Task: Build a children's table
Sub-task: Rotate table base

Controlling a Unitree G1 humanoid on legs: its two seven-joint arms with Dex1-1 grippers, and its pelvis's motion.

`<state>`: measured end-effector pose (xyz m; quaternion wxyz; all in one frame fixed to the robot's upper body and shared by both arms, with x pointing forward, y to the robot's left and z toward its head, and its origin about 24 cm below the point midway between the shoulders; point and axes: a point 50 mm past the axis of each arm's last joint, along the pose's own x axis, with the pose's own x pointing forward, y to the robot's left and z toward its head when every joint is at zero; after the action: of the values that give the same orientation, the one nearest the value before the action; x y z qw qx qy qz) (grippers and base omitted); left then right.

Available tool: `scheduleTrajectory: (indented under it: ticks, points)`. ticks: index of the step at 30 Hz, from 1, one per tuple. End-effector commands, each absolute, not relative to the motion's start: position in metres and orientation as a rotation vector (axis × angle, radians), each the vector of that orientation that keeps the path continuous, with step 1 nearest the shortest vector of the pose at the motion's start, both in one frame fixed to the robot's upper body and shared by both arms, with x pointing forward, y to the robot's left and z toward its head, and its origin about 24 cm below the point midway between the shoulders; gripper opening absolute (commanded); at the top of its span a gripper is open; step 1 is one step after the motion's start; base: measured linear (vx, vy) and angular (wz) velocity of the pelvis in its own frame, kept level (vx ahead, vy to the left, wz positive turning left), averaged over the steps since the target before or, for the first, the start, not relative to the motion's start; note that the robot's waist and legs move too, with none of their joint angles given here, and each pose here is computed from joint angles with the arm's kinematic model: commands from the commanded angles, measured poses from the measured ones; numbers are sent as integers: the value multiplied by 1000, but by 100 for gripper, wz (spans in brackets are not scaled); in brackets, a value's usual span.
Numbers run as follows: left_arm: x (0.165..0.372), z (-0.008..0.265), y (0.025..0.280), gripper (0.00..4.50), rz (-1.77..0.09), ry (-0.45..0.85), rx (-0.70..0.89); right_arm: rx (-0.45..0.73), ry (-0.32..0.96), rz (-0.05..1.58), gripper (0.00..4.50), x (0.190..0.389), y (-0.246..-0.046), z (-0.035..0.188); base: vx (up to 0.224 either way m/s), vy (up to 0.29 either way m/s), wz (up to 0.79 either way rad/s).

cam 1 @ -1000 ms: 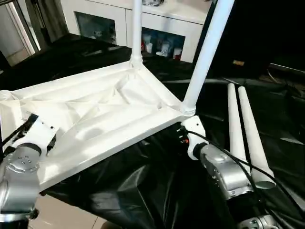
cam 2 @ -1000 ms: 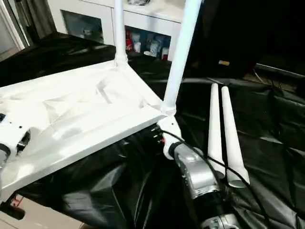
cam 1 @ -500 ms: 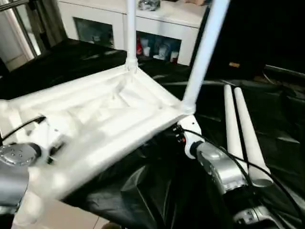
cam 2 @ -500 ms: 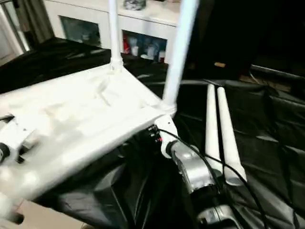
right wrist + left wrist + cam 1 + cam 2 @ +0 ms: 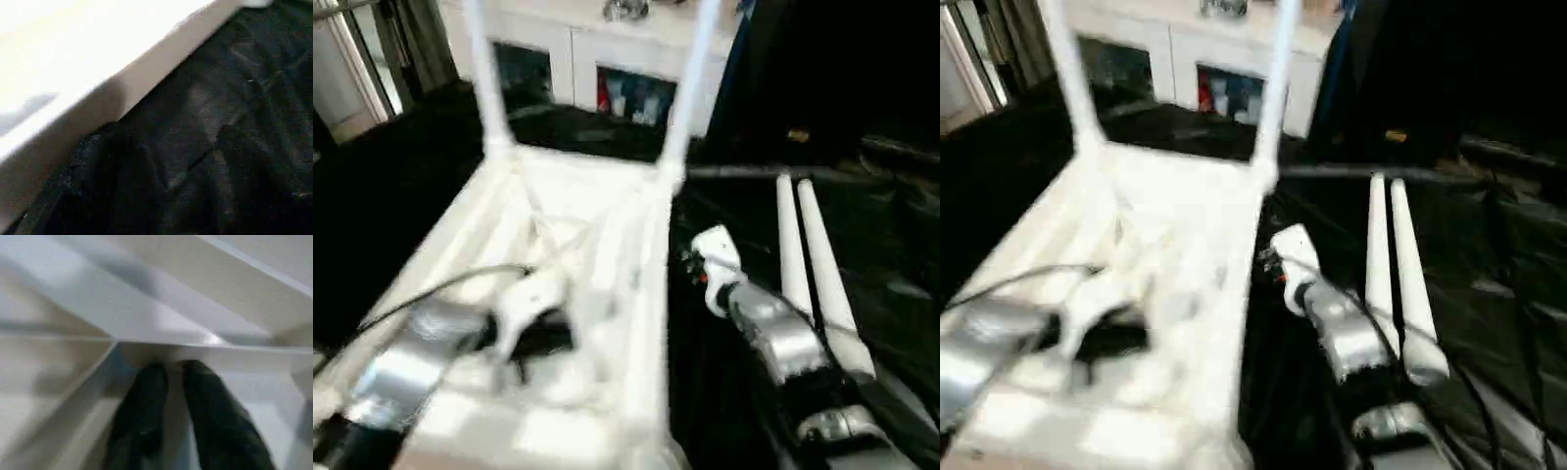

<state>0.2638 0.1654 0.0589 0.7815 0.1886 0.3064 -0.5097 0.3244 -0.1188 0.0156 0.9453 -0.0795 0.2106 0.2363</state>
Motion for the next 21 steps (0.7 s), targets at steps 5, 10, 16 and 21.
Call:
scheduleTrajectory:
  ticks: [5,10,16,21]
  points:
    - [307,62,146,40,-997,548,508,-177,379,485,355,330,-120,28,0,0,0]
    - [337,62,151,16,-834,538,646,-185,351,449,355,331,-130,36,0,0,0]
    - [370,68,156,16,-489,393,688,-184,333,388,355,329,-145,42,0,0,0]
    - [368,71,146,16,-527,301,678,-188,307,348,355,331,-153,51,0,0,0]
